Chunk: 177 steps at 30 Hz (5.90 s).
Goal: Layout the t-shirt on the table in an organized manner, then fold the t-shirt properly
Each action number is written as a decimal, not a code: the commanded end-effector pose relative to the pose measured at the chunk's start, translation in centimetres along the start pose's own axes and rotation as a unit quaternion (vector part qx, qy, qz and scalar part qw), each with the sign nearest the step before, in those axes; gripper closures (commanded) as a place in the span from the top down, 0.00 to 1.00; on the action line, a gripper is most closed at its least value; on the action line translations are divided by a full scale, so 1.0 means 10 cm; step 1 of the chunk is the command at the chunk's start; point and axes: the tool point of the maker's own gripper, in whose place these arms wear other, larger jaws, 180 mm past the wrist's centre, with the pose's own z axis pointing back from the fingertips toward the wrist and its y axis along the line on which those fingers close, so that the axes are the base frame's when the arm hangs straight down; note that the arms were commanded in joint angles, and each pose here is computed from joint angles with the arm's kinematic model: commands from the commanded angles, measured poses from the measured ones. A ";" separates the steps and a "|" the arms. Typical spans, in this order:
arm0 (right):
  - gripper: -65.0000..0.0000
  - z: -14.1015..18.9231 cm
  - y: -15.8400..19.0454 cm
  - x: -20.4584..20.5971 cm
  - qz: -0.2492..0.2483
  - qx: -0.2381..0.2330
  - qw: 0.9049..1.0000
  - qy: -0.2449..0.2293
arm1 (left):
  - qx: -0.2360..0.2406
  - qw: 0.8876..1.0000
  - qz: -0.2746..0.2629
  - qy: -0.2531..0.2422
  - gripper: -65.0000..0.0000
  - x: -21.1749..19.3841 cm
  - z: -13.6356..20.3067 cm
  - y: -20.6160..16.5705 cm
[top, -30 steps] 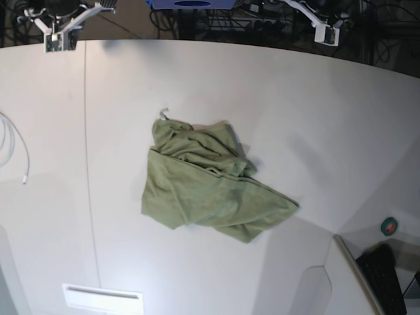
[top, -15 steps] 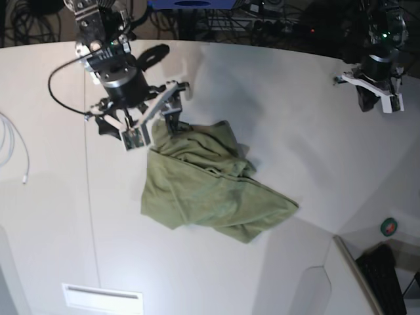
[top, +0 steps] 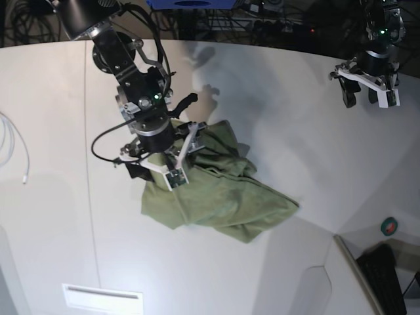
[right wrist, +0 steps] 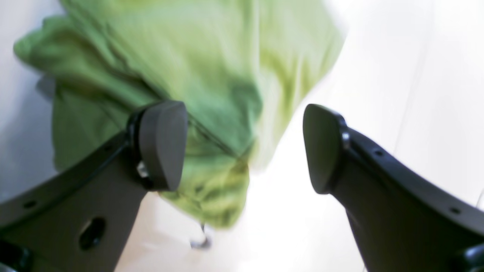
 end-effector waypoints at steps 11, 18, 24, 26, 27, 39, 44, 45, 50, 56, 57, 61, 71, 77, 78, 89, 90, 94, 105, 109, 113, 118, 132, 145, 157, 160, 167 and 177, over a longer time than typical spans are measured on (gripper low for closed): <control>0.69 -0.13 0.08 0.05 0.021 -0.004 1.000 0.000 | -0.001 1.000 0.004 -0.019 0.56 0.09 0.02 -0.01; 0.45 -0.24 0.07 0.01 0.030 -0.005 0.999 0.013 | 0.002 1.000 0.005 -0.019 0.56 0.10 0.02 0.01; 0.43 -0.26 0.01 0.07 0.029 -0.011 1.000 0.007 | 0.002 1.000 0.005 -0.016 0.56 0.07 0.02 0.02; 0.43 -0.27 0.01 0.08 0.029 -0.011 1.000 0.007 | 0.002 1.000 0.004 -0.016 0.56 0.07 0.02 0.02; 0.42 -0.27 0.01 0.08 0.029 -0.011 1.000 0.007 | 0.002 1.000 0.004 -0.016 0.56 0.07 0.02 0.02; 0.30 -0.27 0.09 -0.09 0.033 -0.003 0.999 0.026 | 0.004 1.000 0.004 -0.015 0.56 0.07 0.02 0.03; 0.30 -0.27 0.09 -0.11 0.033 -0.003 0.999 0.029 | 0.003 1.000 0.003 -0.018 0.56 0.08 0.03 0.02; 0.30 -0.27 0.09 -0.11 0.033 -0.003 0.999 0.030 | 0.003 1.000 0.003 -0.018 0.56 0.08 0.03 0.02; 0.22 -0.27 0.10 -0.14 0.034 -0.003 0.999 0.033 | 0.001 1.000 0.003 -0.017 0.56 0.07 0.03 0.00; 0.00 -0.28 0.06 -0.11 0.031 -0.006 0.999 0.030 | 0.000 1.000 0.004 -0.019 0.56 0.09 0.02 -0.01; 0.00 -0.27 0.06 -0.10 0.031 -0.006 0.999 0.029 | 0.000 1.000 0.004 -0.019 0.56 0.09 0.02 -0.01; 0.00 -0.17 0.08 0.08 0.019 -0.005 1.000 0.001 | 0.000 1.000 0.003 -0.018 0.56 0.08 0.01 0.00; 0.08 -0.04 0.32 0.29 -0.012 0.015 1.000 -0.014 | -0.001 1.000 0.005 -0.023 0.56 0.12 0.00 -0.01; 0.12 0.15 0.25 0.22 -0.022 0.012 0.999 -0.022 | -0.010 0.998 0.043 -0.044 0.58 0.23 -0.09 -0.22; 0.17 0.17 0.24 0.19 -0.020 0.012 1.000 -0.020 | -0.012 0.998 0.050 -0.047 0.58 0.25 -0.10 -0.26; 0.58 0.54 0.01 -0.14 -0.011 -0.003 1.000 -0.013 | -0.118 0.965 0.228 0.047 0.78 0.38 -0.52 -0.69; 0.58 0.57 -0.04 -0.15 -0.020 -0.009 1.000 -0.012 | -0.129 0.956 0.257 0.056 0.81 0.37 -0.58 -0.71; 0.59 0.70 -0.31 -0.26 -0.048 -0.045 0.998 -0.002 | -0.141 0.928 0.335 0.078 0.82 0.31 -0.84 -0.70; 0.59 0.87 -0.47 -0.53 -0.065 -0.072 0.995 0.015 | -0.171 0.911 0.366 0.084 0.82 0.64 -1.16 -0.93; 0.59 0.89 -0.44 -0.52 -0.065 -0.070 0.995 0.006 | -0.168 0.898 0.393 0.110 0.82 0.59 -1.35 -0.99; 0.59 0.90 -0.42 -0.53 -0.065 -0.068 0.996 0.006 | -0.163 0.886 0.413 0.130 0.82 0.54 -1.48 -1.05; 0.59 0.95 -0.42 -0.51 -0.067 -0.067 0.995 0.003 | -0.114 0.888 0.419 0.153 0.82 0.56 -1.61 -0.99; 0.59 1.01 -0.40 -0.51 -0.069 -0.065 0.995 0.001 | -0.119 0.899 0.389 0.164 0.82 1.03 -1.95 -1.50; 0.59 1.05 -0.40 -0.55 -0.070 -0.065 0.995 0.005 | -0.104 0.908 0.370 0.166 0.78 1.00 -2.07 -1.74; 0.59 1.04 -0.41 -0.54 -0.069 -0.066 0.995 0.005 | -0.123 0.921 0.327 0.173 0.35 0.93 -2.03 -2.07; 0.59 1.04 -0.44 -0.55 -0.063 -0.067 0.996 0.004 | -0.121 0.936 0.289 0.159 0.34 0.92 -2.04 -2.13; 0.59 1.05 -0.53 -0.58 -0.056 -0.077 0.995 0.007 | -0.114 0.941 0.279 0.157 0.00 0.84 -2.06 -2.12; 0.59 1.04 -0.53 -0.57 -0.057 -0.075 0.996 0.005 | -0.205 0.945 0.226 0.116 0.00 1.60 -1.59 -2.30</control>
